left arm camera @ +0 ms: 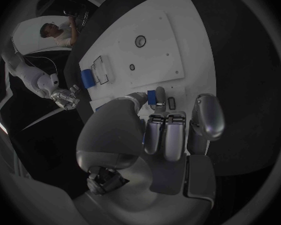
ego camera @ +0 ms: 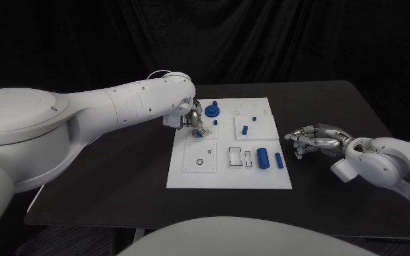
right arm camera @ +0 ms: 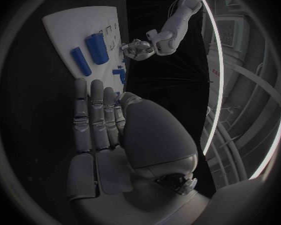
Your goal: Assemble the parts on the task board
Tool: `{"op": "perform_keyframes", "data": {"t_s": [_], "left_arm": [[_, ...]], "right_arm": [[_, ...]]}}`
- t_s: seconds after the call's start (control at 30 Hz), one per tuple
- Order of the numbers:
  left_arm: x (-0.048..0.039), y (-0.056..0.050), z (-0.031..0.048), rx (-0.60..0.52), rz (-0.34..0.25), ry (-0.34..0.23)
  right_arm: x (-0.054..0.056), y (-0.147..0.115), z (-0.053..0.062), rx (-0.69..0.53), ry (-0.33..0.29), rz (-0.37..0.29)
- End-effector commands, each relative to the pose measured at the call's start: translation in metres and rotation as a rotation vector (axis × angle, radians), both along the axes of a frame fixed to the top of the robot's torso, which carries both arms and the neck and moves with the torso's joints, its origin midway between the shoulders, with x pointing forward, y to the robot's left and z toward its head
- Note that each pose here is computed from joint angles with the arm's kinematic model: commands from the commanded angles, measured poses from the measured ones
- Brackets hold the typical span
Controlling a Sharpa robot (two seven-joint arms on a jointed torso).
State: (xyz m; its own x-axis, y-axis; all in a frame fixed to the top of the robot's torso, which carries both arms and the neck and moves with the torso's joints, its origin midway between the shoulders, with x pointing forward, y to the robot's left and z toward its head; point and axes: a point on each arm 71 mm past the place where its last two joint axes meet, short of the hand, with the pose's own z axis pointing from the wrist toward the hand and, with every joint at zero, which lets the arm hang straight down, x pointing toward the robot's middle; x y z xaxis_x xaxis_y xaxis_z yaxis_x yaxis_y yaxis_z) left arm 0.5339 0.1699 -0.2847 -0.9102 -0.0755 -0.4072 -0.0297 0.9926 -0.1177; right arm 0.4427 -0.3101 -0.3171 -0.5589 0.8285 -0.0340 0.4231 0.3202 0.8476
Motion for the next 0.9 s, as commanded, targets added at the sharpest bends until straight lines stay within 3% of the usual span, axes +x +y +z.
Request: {"op": "perform_keyframes", "data": {"t_s": [0.03,0.53,0.9], "left_arm": [[0.0015,-0.002,0.0006,0.005,0.004,0.016],[0.0079,-0.0089,-0.0028,0.034,0.026,0.012],[0.0113,-0.0101,-0.0036,0.025,0.06,-0.03]], "right_arm": [[-0.0018,0.0021,-0.0014,0.002,0.016,0.013],[-0.0023,0.0044,-0.0017,0.004,0.022,0.021],[-0.002,0.0062,-0.0024,0.006,0.029,0.03]]}}
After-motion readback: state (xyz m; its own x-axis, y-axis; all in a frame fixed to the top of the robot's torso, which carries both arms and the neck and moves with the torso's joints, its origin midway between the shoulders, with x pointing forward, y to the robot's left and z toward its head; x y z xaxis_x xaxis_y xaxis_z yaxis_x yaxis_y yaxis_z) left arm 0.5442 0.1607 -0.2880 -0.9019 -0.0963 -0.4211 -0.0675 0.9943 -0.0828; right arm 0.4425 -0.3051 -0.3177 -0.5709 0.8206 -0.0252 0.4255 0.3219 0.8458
